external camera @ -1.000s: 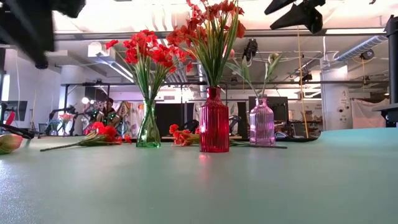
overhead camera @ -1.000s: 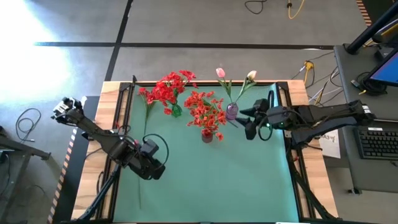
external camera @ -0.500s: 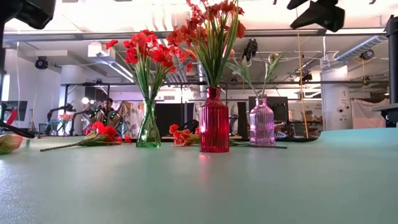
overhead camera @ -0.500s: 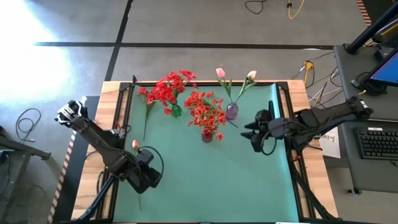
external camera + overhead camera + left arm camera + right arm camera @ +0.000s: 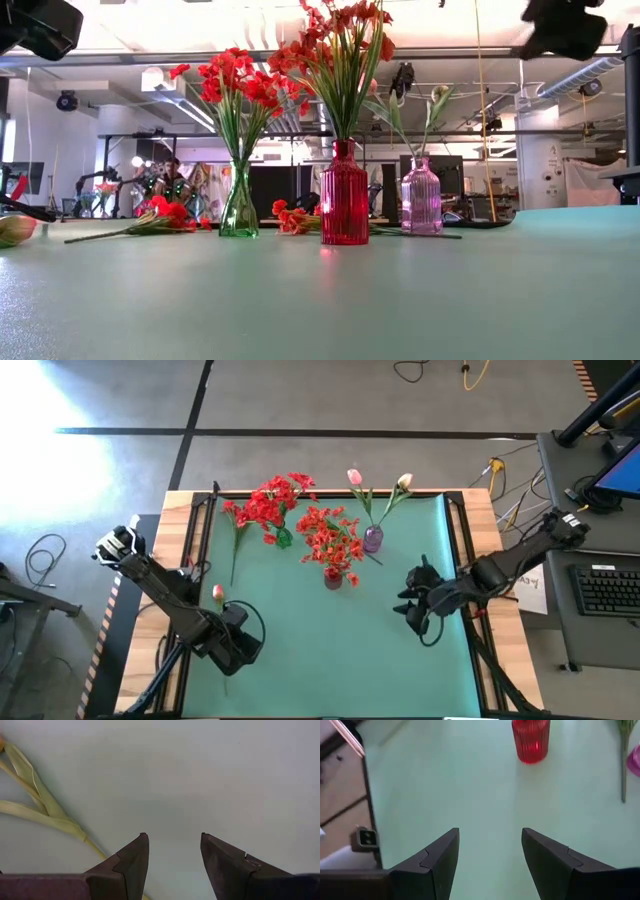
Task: Sort flowers into vase by color
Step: Put the red flowers into the green vase
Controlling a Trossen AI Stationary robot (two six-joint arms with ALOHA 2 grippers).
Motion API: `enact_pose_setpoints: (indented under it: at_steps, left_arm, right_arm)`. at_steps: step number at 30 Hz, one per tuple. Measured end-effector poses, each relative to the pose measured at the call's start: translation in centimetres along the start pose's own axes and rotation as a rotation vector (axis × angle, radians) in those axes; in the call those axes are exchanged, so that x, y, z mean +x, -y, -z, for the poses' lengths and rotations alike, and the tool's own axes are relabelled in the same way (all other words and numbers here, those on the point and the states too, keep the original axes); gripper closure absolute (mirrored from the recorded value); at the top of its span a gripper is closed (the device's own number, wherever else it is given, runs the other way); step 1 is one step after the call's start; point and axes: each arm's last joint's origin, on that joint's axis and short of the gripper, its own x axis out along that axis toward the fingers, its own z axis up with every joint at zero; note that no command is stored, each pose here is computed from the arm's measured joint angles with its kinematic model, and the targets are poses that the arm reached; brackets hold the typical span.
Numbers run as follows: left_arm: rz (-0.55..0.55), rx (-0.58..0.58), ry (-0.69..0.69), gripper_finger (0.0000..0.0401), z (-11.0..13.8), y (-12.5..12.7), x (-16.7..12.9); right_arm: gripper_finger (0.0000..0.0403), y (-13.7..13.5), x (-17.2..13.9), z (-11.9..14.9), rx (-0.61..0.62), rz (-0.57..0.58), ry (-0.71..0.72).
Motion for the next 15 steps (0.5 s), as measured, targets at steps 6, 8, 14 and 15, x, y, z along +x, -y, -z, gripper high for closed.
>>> enact_pose_setpoints:
  at_steps: [6, 8, 14, 15]
  left_arm:
    - [-0.009, -0.003, -0.003, 0.0234, 0.0, 0.0, 0.1]
    - [-0.018, 0.000, 0.003, 0.0234, 0.0, -0.1, 0.1]
    - [0.010, 0.086, 0.078, 0.0234, -0.8, -0.1, -0.2]
    - [0.021, 0.090, 0.096, 0.0234, -1.2, -0.1, -0.4]
  right_arm:
    - [0.0161, -0.6, 1.4, 1.0, -0.027, 0.038, -0.039]
    - [0.0144, -0.7, 1.8, 1.1, -0.033, 0.052, -0.046]
    - [0.0105, -0.8, 2.4, 1.1, -0.081, 0.084, -0.037]
    - [0.0102, -0.8, 2.4, 1.1, -0.084, 0.083, -0.036]
